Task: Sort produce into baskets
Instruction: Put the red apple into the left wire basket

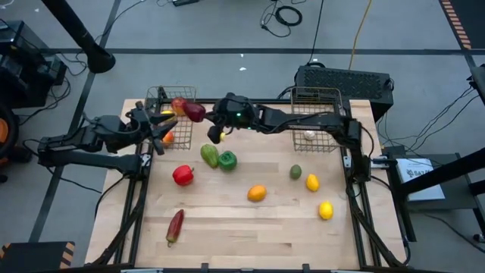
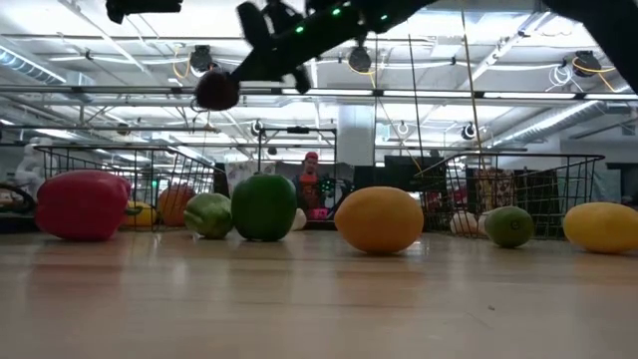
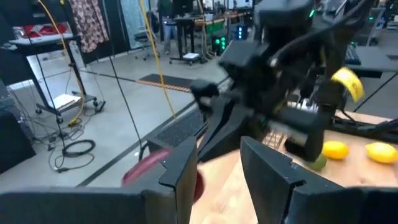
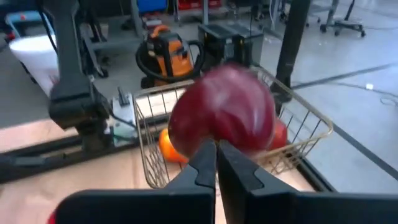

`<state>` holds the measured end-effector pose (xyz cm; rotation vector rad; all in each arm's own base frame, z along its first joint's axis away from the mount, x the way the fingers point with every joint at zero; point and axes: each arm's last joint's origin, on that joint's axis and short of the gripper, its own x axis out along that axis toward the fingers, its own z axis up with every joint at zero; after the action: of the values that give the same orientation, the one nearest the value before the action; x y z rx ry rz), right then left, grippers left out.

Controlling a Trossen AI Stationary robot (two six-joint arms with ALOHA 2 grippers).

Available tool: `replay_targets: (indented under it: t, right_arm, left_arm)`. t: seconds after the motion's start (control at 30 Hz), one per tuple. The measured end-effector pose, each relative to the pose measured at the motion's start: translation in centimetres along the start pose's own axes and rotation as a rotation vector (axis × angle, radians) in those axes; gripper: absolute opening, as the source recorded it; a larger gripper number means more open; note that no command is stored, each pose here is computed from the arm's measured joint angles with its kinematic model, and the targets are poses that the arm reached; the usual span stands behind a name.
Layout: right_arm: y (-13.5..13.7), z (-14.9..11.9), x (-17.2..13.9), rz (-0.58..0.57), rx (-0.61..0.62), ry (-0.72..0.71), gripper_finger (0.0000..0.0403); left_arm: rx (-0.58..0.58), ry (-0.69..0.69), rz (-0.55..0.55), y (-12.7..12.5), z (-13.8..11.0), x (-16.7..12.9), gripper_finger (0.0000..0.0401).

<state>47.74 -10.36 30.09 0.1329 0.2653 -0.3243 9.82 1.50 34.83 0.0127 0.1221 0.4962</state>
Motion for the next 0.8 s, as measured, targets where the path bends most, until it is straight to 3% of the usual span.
replay_targets:
  t: [0.43, 0.67, 0.8]
  right_arm:
    - [0.2, -3.4, 9.4, 0.120, 0.033, 0.056, 0.0000]
    - [-0.3, -5.3, 10.8, 0.116, 0.061, 0.122, 0.0003]
    - [-0.2, -5.7, 10.7, 0.110, 0.081, 0.171, 0.0028]
  left_arm:
    - [0.012, 0.014, 0.000, 0.0, -0.2, -0.1, 0.0132]
    - [0.014, 0.028, 0.000, 0.2, -0.4, -0.3, 0.0132]
    - [0.019, 0.042, 0.000, 0.2, -0.5, -0.4, 0.0132]
